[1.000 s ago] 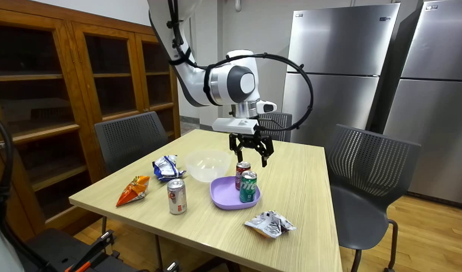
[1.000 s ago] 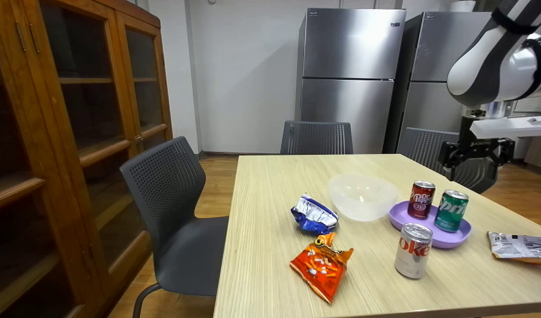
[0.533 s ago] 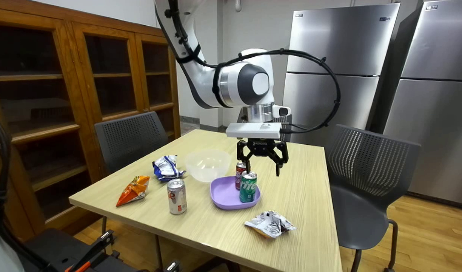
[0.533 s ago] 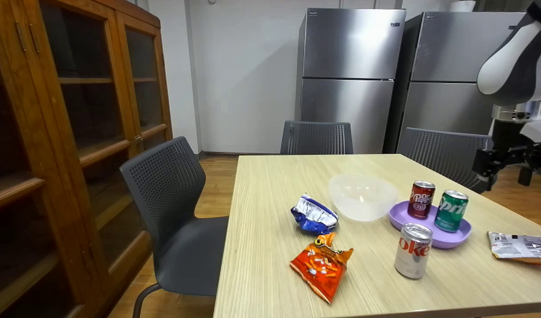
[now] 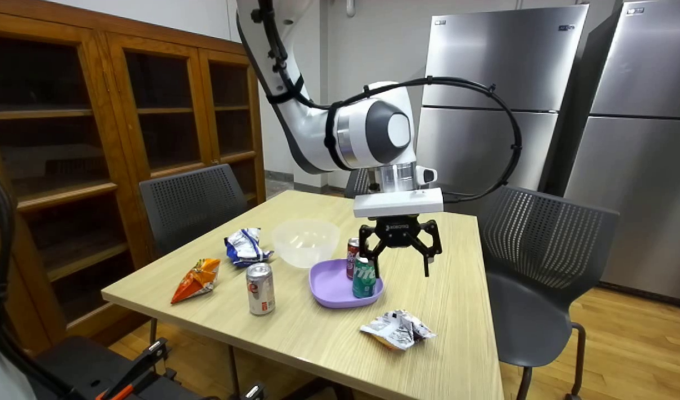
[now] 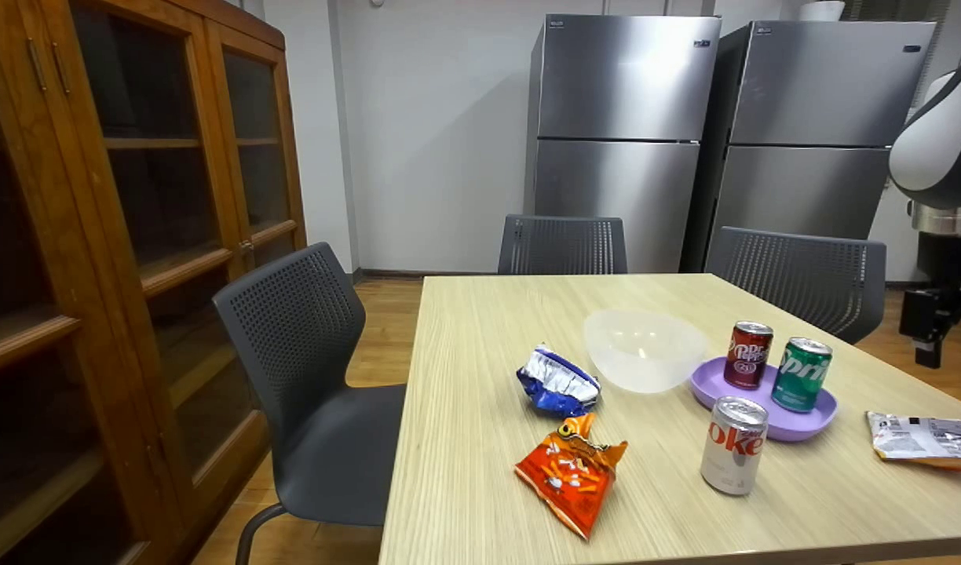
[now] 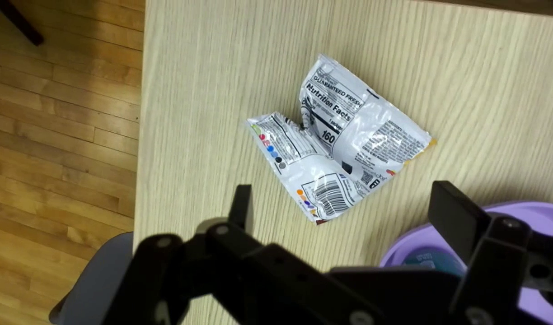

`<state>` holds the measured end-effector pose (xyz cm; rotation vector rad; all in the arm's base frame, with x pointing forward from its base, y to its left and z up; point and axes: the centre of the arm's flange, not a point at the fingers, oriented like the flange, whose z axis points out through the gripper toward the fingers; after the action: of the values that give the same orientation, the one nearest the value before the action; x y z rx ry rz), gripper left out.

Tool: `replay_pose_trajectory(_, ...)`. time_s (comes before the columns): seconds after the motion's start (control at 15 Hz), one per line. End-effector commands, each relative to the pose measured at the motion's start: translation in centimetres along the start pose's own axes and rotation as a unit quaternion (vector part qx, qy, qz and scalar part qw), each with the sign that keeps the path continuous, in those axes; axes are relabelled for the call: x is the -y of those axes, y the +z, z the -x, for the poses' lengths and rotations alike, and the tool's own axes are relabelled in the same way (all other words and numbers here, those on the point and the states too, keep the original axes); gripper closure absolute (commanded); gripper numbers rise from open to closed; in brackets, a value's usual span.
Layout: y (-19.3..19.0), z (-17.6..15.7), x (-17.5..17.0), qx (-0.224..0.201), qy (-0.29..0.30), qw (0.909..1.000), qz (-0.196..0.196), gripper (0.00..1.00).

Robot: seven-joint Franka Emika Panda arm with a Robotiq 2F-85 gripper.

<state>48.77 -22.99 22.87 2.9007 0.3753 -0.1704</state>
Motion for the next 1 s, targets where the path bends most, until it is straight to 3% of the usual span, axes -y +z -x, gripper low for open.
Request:
replay_pose_trajectory(0.0,0.1,0.0,0.0,0.001,-0.002,1.0000,0.000,0.00)
replay_pose_trajectory(0.27,0.2,0.0,0.1,0.003,-0.006,1.0000,0.000,0.00)
replay_pose_trajectory(0.93,4.8,-0.9,1.6,0.034,-0.108,0.9935,-0.007,0.00)
